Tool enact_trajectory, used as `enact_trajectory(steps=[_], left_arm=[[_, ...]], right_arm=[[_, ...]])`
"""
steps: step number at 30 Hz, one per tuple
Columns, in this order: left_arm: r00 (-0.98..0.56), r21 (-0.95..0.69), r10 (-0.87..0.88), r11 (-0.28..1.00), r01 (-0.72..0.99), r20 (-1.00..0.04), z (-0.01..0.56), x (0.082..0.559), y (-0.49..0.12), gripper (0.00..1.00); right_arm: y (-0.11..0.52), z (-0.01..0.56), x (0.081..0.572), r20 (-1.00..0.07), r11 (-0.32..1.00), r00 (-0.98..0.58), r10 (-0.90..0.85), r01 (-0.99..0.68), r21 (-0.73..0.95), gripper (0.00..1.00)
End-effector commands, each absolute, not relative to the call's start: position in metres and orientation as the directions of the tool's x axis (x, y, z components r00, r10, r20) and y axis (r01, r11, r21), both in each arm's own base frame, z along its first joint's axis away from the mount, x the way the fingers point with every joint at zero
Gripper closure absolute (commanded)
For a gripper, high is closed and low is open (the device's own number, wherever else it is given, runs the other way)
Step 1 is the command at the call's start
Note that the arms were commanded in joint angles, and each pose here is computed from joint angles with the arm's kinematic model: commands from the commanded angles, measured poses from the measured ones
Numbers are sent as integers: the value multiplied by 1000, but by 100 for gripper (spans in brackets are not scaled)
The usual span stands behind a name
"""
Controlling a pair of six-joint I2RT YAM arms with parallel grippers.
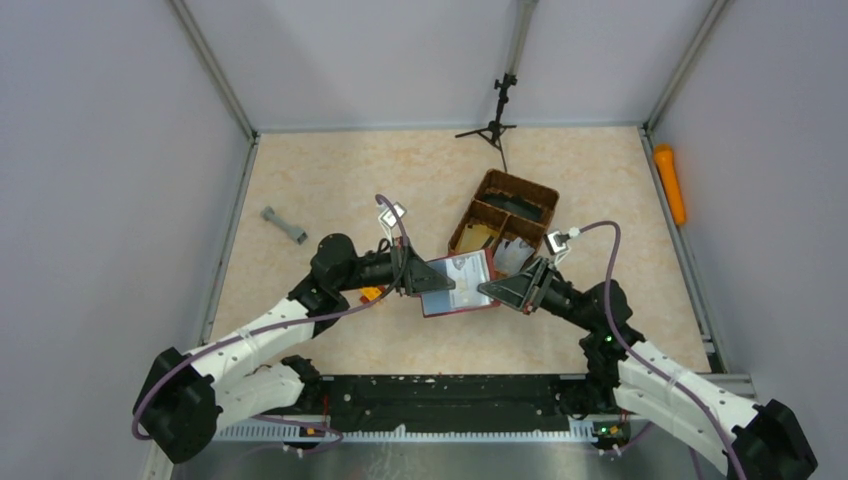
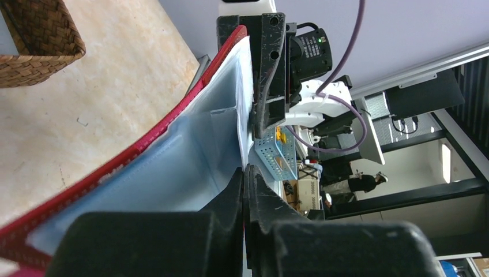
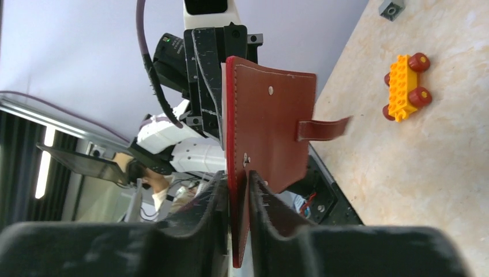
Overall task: Take the credit cards out of the card holder
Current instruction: Remove the credit card from the card holder.
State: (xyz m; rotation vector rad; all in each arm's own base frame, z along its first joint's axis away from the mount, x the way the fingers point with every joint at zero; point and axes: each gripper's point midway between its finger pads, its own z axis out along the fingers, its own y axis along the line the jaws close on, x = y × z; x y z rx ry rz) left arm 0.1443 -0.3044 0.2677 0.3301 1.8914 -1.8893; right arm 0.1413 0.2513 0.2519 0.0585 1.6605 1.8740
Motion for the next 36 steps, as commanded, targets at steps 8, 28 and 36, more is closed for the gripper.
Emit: enact_trajectory(steps=[8,28,36], left_arm=[[-843,-853,-141,26,521,-519,273,140,-301,100],[-838,-854,-166,135,503,-520,256,148,-288,100],[-819,-835,-182,214,507,-544,252,160,-286,100]], right_arm=[[250,272,146,-385,-22,-777,499,-455,890,100],[217,261,166,-448,193,-631,634,-432,881,100],[166,261,186,-642,541,-429,635,-346,767,100]])
